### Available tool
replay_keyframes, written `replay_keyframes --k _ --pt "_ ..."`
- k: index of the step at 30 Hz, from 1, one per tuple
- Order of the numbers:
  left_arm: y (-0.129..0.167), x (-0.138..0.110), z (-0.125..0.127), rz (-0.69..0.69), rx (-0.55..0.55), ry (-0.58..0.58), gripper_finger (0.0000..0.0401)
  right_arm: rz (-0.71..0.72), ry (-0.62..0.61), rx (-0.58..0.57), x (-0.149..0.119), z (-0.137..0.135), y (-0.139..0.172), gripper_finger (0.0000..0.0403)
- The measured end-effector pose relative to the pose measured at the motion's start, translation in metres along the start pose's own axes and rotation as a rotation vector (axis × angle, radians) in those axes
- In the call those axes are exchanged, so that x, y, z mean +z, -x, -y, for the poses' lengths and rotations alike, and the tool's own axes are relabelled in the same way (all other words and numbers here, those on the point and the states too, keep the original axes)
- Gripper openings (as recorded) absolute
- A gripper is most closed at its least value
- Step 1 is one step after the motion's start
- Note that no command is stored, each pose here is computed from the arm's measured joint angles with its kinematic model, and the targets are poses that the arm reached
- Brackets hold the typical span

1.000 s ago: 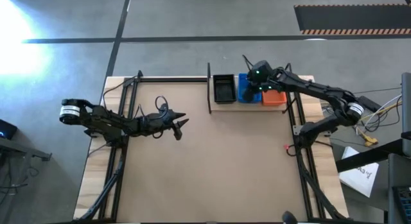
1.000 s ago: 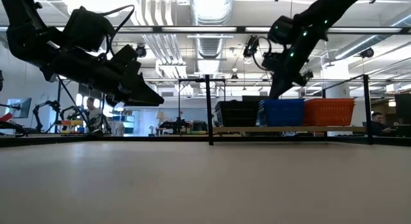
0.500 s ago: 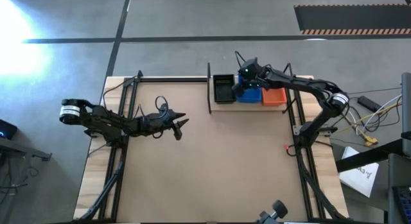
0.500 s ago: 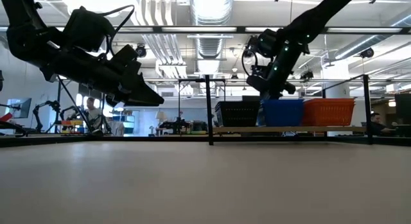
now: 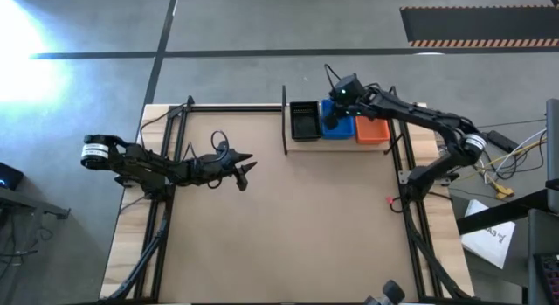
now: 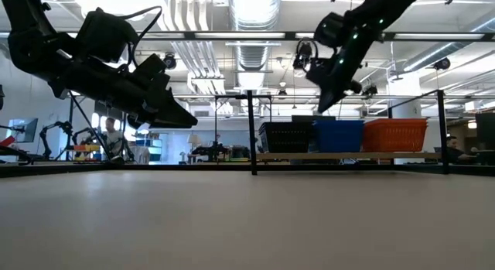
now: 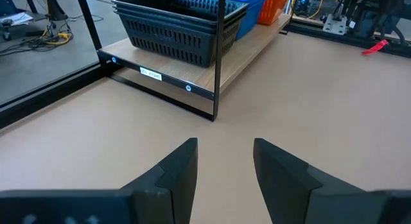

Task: Stack baskets on shelf by color
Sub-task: Return to Home Position

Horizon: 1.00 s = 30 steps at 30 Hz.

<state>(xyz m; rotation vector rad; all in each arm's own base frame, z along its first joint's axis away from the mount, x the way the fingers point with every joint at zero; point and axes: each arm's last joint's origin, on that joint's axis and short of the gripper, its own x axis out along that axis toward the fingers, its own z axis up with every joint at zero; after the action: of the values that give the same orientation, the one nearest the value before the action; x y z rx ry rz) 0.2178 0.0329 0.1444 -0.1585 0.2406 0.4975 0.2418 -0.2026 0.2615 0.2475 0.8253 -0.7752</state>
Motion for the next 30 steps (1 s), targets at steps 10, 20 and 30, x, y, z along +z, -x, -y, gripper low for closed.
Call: replay_keyframes --k 10,20,30 --pt "0.0 0.0 0.0 -0.001 0.0 0.0 0.0136 -0.124 0.06 -0.047 -0.043 -0.011 0.067 0.0009" --pt "0.0 0.0 0.0 0.0 0.0 -0.001 0.0136 0.061 0.139 0.267 -0.122 -0.062 0.1 0.0009" --pt "0.0 0.001 0.0 0.004 -0.001 0.001 0.0136 0.319 0.25 0.876 -0.191 -0.087 0.12 0.0009"
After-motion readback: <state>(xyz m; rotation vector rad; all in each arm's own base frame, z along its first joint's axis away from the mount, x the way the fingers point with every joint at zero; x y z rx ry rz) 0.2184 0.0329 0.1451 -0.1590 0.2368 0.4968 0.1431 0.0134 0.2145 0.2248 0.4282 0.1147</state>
